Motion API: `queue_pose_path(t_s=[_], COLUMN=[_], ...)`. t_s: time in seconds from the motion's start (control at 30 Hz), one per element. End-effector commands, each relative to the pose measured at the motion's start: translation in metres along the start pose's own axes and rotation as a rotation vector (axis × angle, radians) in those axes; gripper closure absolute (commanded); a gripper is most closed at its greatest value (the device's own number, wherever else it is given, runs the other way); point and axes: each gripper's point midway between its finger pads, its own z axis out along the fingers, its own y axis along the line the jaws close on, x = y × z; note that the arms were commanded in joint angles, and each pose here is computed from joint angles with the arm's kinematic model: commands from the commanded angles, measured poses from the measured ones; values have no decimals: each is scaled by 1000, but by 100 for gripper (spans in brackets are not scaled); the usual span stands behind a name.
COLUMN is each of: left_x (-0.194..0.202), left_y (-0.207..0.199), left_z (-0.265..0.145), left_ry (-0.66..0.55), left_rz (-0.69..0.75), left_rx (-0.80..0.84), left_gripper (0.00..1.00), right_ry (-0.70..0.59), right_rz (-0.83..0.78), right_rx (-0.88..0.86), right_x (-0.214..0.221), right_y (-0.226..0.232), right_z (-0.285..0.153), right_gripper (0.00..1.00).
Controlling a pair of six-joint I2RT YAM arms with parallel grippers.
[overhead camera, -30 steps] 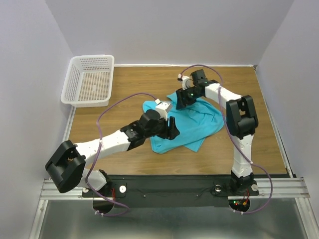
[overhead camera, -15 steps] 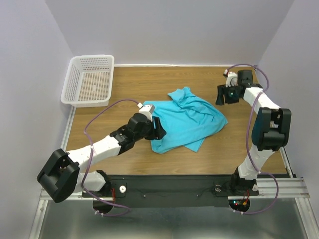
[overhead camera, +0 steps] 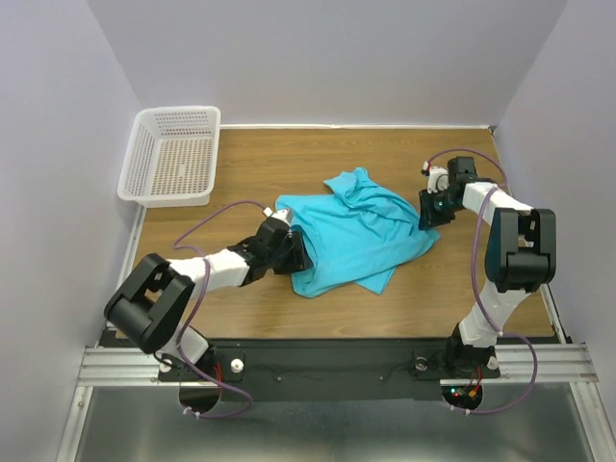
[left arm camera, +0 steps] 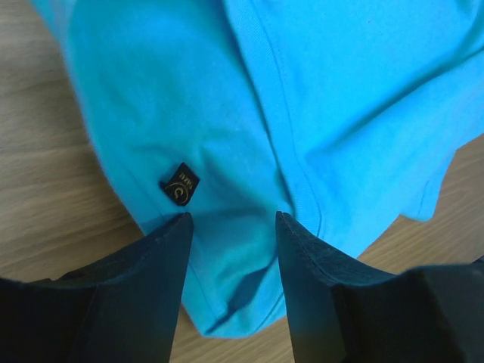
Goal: Fold and stack the t-shirts
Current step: Flatten the tshirt out
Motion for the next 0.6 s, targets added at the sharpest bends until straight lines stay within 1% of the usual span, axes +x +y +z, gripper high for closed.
queue_pose_path(t_s=[0.0, 0.03, 0.07, 0.1, 0.2, 0.23, 0.3, 0.33, 0.37, 0.4, 0.43, 0.47, 0.5, 0.53, 0.57], left_x=[-8, -6, -7, -3, 0, 1, 2, 4, 4, 4, 4, 5, 5, 6, 6], left_y=[-18, -18, -19, -16, -14, -13, -13, -12, -12, -12, -12, -12, -11, -11, -10], left_z=[13, 15, 17, 20, 24, 25, 27, 27, 28, 28, 28, 28, 29, 29, 28], left_ry=[23, 33, 35, 50, 62, 66, 70, 73, 75, 74, 73, 74, 74, 75, 74], left_rz=[-12, -15, -13, -15, -13, -12, -12, -13, -14, -17, -17, -22, -22, -25, -25], left_rx=[55, 54, 56, 48, 45, 43, 44, 44, 44, 45, 43, 47, 44, 44, 43], left_gripper=[42, 42, 43, 43, 43, 43, 43, 43, 43, 43, 43, 43, 43, 43, 43], right_ry=[-62, -83, -128, -165, -252, -253, -233, -210, -170, -121, -78, -39, -4, 40, 43], right_rz=[-48, -60, -88, -112, -248, -331, -409, -445, -522, -557, -641, -685, -723, -764, -781], right_rx=[18, 16, 10, 7, -24, -57, -109, -141, -192, -215, -261, -269, -284, -310, -321], right_x=[-12, -18, -28, -38, -61, -63, -59, -52, -39, -26, -8, 6, 17, 30, 30], right_y=[3, 5, 11, 16, 52, 84, 121, 140, 178, 195, 229, 240, 251, 264, 267], right_z=[-24, -30, -43, -54, -82, -84, -79, -73, -63, -49, -40, -32, -25, -19, -20], right_gripper=[86, 94, 99, 99, 99, 99, 99, 100, 100, 99, 96, 81, 72, 53, 47])
